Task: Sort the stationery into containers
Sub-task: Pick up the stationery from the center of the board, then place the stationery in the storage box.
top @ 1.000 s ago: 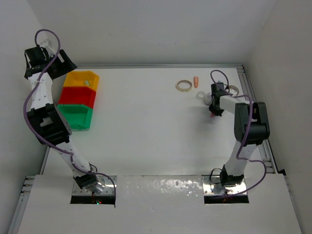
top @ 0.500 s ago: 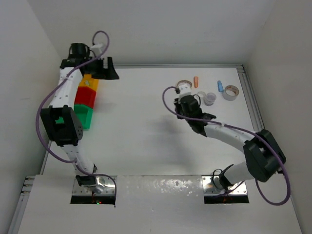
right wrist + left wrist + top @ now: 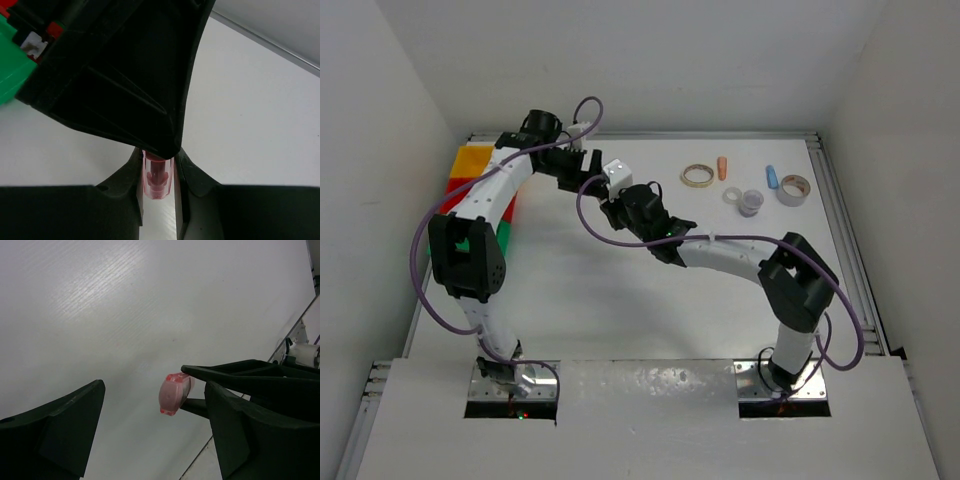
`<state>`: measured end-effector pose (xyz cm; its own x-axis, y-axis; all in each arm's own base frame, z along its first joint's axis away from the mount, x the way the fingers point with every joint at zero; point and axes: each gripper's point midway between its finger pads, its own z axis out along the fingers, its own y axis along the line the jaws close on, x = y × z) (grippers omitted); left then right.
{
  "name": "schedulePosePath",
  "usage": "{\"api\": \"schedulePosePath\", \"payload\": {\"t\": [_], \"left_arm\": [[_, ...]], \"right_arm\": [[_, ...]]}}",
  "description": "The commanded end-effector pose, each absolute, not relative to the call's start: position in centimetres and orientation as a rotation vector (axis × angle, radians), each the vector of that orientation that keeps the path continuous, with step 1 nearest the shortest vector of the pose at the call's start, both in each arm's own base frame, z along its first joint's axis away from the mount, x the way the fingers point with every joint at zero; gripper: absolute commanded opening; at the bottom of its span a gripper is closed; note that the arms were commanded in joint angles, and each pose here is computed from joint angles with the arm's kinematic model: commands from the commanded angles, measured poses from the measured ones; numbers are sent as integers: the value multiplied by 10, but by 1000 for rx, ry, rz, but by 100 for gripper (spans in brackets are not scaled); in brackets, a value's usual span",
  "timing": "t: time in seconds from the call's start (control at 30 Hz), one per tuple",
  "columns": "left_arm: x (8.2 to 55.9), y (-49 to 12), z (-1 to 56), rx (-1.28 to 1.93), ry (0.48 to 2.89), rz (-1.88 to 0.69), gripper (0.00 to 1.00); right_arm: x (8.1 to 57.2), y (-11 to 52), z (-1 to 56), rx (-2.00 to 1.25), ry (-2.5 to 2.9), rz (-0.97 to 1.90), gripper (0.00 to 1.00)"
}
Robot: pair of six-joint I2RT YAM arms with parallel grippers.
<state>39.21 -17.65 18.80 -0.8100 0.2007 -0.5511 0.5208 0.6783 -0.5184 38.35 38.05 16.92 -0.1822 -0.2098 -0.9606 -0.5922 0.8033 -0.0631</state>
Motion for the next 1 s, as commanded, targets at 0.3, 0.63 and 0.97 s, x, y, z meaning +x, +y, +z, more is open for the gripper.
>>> {"api": "schedulePosePath", "payload": {"t": [0.3, 0.63, 0.97], "left_arm": [[400, -186, 192, 545, 2409, -941, 12], [403, -177, 191, 520, 2406, -961, 0], [531, 63, 231, -84, 2202, -597, 0]], "right_arm": [[395, 397, 206, -532, 1651, 455, 0], [398, 398, 199, -522, 1659, 464, 39], [379, 330, 193, -405, 1740, 395, 99]]}}
